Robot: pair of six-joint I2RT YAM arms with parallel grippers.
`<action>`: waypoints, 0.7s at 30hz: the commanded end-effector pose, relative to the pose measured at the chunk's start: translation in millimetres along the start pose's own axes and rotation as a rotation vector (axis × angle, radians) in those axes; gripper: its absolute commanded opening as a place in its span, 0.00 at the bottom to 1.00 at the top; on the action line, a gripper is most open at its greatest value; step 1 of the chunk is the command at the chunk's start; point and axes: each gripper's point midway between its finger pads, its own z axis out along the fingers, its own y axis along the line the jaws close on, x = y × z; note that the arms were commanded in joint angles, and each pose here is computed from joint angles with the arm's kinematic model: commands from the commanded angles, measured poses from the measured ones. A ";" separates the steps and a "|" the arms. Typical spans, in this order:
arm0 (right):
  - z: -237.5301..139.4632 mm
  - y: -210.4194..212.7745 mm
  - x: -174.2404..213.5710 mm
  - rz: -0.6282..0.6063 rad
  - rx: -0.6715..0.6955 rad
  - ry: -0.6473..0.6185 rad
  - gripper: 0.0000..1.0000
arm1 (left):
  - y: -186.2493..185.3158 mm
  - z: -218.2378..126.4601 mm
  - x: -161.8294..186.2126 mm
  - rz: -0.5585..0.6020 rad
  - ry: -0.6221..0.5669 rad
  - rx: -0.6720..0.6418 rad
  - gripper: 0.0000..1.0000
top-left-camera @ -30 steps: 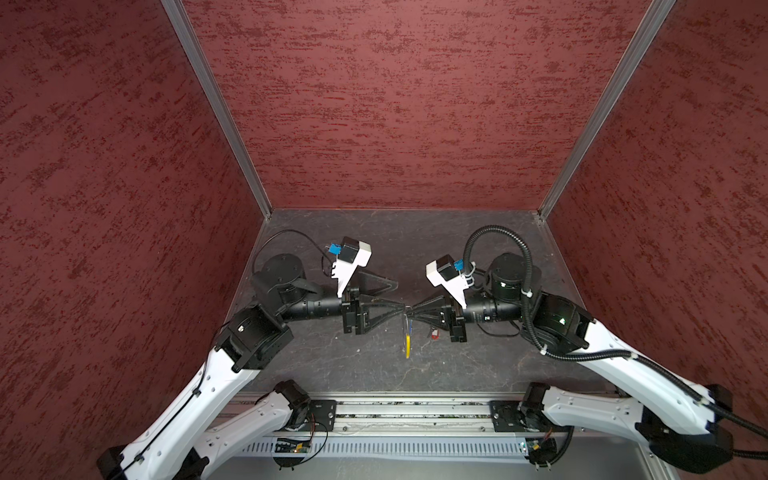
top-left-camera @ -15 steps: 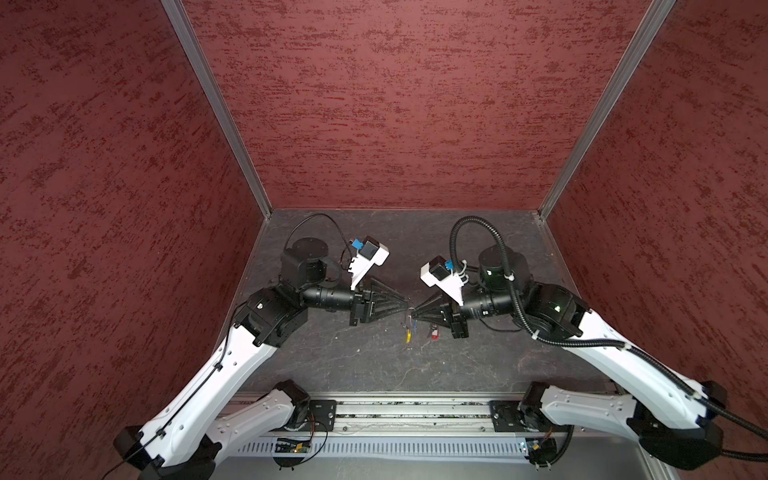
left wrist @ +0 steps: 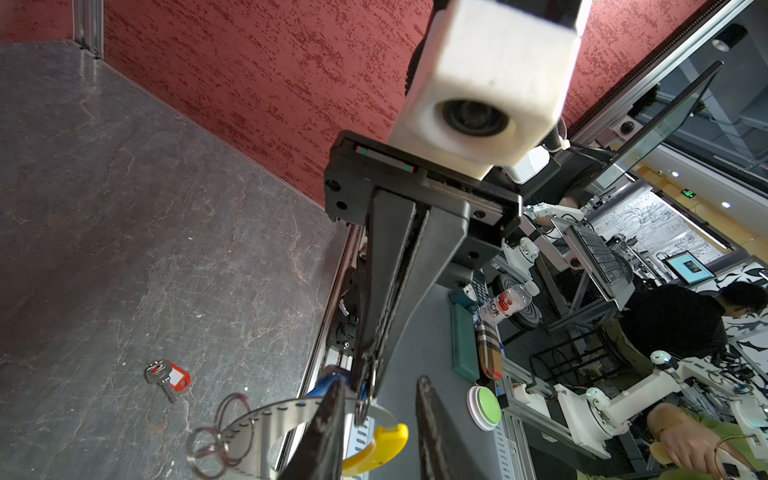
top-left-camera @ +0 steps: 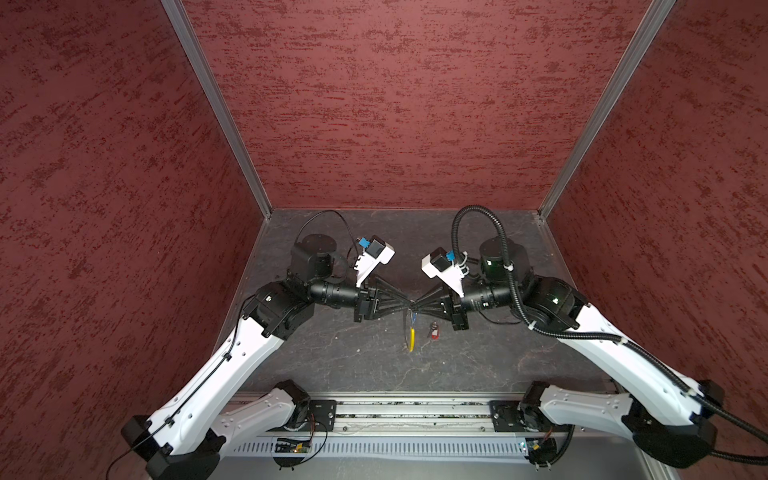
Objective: Remove the keys from the keyring
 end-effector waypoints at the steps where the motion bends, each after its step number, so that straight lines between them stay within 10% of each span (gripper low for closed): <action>1: -9.5 7.3 -19.2 -0.049 -0.020 -0.051 0.00 | -3.8 -1.2 -8.6 0.045 -0.013 0.011 0.26; 21: -10.4 -12.3 -28.5 -0.010 -0.006 -0.069 0.00 | 3.5 4.3 -20.7 0.065 -0.034 0.029 0.04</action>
